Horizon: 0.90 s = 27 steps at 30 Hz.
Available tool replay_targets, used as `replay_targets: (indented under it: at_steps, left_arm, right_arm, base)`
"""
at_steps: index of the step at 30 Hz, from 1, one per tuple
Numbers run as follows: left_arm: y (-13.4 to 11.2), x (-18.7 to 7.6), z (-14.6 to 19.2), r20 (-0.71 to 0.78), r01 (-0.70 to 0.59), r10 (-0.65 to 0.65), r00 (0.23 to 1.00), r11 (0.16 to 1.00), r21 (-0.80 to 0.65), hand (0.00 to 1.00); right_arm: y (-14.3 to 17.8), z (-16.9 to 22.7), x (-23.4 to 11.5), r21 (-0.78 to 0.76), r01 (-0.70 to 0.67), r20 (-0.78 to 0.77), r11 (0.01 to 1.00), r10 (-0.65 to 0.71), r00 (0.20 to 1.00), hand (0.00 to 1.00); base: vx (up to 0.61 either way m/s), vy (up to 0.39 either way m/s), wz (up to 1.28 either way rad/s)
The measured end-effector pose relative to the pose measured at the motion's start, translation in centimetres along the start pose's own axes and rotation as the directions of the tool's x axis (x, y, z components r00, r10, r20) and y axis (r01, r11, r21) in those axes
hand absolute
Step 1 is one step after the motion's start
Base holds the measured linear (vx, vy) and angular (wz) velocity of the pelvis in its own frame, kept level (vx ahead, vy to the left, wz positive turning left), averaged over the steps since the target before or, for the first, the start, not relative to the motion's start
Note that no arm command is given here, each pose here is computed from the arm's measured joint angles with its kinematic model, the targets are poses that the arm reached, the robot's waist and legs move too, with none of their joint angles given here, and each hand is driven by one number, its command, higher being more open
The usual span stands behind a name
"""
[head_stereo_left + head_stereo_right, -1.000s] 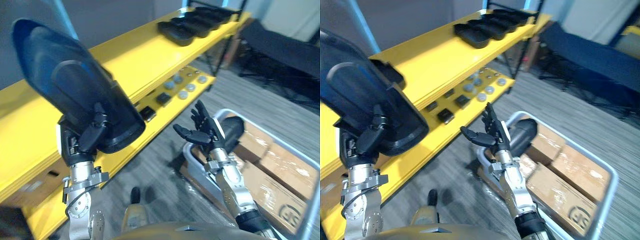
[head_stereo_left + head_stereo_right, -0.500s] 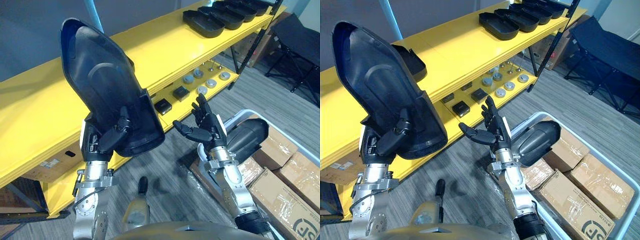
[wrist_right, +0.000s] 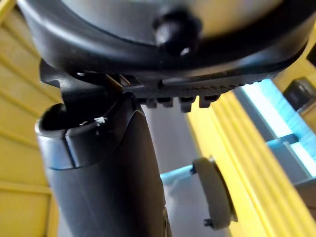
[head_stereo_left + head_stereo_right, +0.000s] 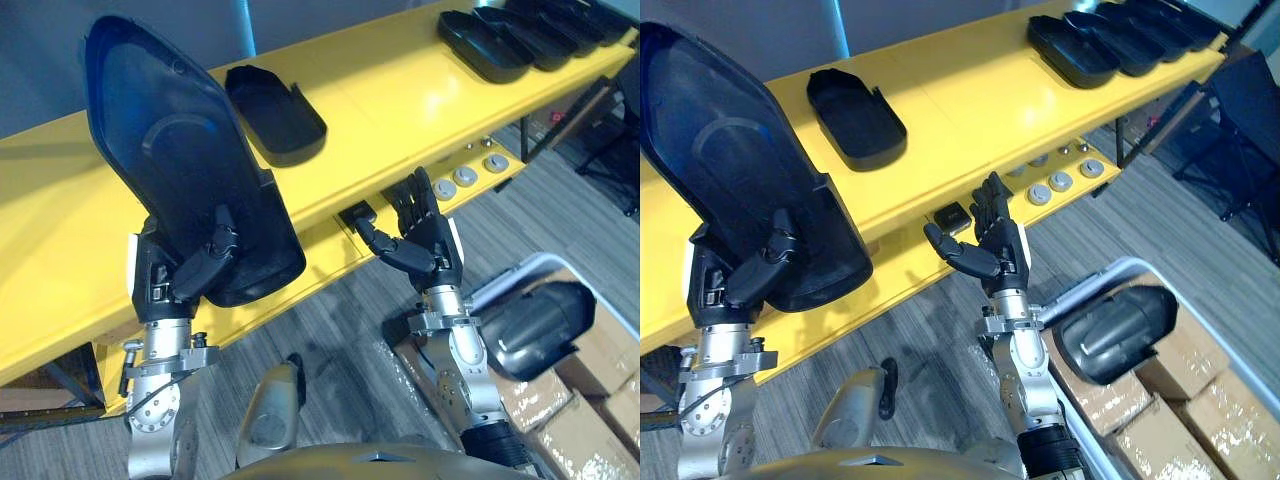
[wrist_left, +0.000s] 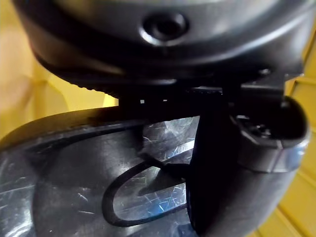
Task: Walk over and take three plastic housings, then place them on the shelf
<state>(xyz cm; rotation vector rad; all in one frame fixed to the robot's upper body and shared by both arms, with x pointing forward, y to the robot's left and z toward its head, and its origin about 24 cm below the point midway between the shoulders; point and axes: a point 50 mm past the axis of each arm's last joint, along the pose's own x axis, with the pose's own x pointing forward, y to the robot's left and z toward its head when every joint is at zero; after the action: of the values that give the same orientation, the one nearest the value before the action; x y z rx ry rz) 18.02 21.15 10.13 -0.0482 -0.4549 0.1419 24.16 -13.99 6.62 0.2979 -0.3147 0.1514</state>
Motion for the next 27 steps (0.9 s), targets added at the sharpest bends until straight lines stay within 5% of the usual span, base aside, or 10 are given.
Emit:
replay_targets:
  at_steps: [9,20,27]
  left_arm:
    - [-0.6,2.5,-0.2,0.053,0.017,-0.016,0.998,1.0,-0.02,0.0]
    - [-1.4,0.6,-1.9,-0.059,0.034,-0.038,0.998,0.996,-0.079,0.0]
    - [-3.6,0.7,-2.0,-0.051,0.114,-0.122,0.991,0.985,-0.13,0.0]
  right_arm:
    - [-3.4,7.1,2.3,-0.193,0.046,0.294,0.98,0.013,0.956,1.0]
    - [-3.4,7.3,2.5,-0.156,0.011,0.303,0.988,0.037,0.952,1.0]
    - [-5.8,8.7,-0.2,-0.153,0.193,0.349,0.969,-0.13,0.928,1.0]
  base:
    - [0.32,0.021,0.84]
    - [0.12,-0.066,0.13]
    - [-0.02,0.109,1.14]
